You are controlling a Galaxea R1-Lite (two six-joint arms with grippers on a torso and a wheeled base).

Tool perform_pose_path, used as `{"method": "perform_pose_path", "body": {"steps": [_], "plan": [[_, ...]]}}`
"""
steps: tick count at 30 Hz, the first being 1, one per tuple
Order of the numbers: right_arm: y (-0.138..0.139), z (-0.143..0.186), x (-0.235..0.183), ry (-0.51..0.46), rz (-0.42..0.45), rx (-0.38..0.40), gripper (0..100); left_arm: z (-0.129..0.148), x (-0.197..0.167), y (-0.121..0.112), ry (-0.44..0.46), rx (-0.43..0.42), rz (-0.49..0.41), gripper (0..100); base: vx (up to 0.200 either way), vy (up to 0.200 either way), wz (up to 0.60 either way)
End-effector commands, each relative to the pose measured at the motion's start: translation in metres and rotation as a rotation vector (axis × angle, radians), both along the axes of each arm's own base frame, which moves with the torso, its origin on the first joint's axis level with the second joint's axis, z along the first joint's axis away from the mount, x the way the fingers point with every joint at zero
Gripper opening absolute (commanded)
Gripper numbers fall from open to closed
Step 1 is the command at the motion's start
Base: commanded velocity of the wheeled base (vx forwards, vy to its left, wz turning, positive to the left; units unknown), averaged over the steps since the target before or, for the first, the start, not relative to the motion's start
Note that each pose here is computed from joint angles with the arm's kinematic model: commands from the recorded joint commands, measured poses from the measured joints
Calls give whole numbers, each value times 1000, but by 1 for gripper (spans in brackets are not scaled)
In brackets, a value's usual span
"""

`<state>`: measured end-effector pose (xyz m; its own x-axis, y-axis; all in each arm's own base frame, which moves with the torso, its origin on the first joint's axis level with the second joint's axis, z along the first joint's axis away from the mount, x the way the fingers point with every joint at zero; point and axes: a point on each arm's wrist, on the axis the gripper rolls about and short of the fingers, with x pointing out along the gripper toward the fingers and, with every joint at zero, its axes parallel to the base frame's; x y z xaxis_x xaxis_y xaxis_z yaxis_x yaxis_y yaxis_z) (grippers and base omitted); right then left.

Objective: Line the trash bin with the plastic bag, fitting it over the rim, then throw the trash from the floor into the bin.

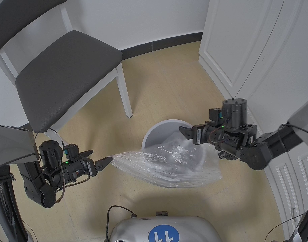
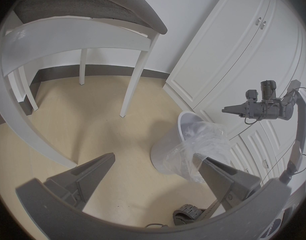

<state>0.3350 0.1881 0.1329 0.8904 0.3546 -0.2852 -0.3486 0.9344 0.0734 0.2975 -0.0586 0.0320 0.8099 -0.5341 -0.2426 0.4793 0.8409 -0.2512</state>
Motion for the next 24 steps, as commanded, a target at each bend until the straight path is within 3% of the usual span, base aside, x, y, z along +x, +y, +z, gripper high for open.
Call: {"method": "perform_pose_path", "body": {"steps": [1,9,15,24], "plan": [[40,-37,22,50,47,-25,100,0,-6,10,19,1,29,100,0,0,0],[58,-65,16,116,84,-50,100,0,-8,16,28,2,50,100,0,0,0],[66,-100,41,150,65,-61,100,-1,-5,13,22,2,39,100,0,0,0],[81,-114,98,169,-16,61,100,0,-2,-2,7,-3,-4,100,0,0,0]]}}
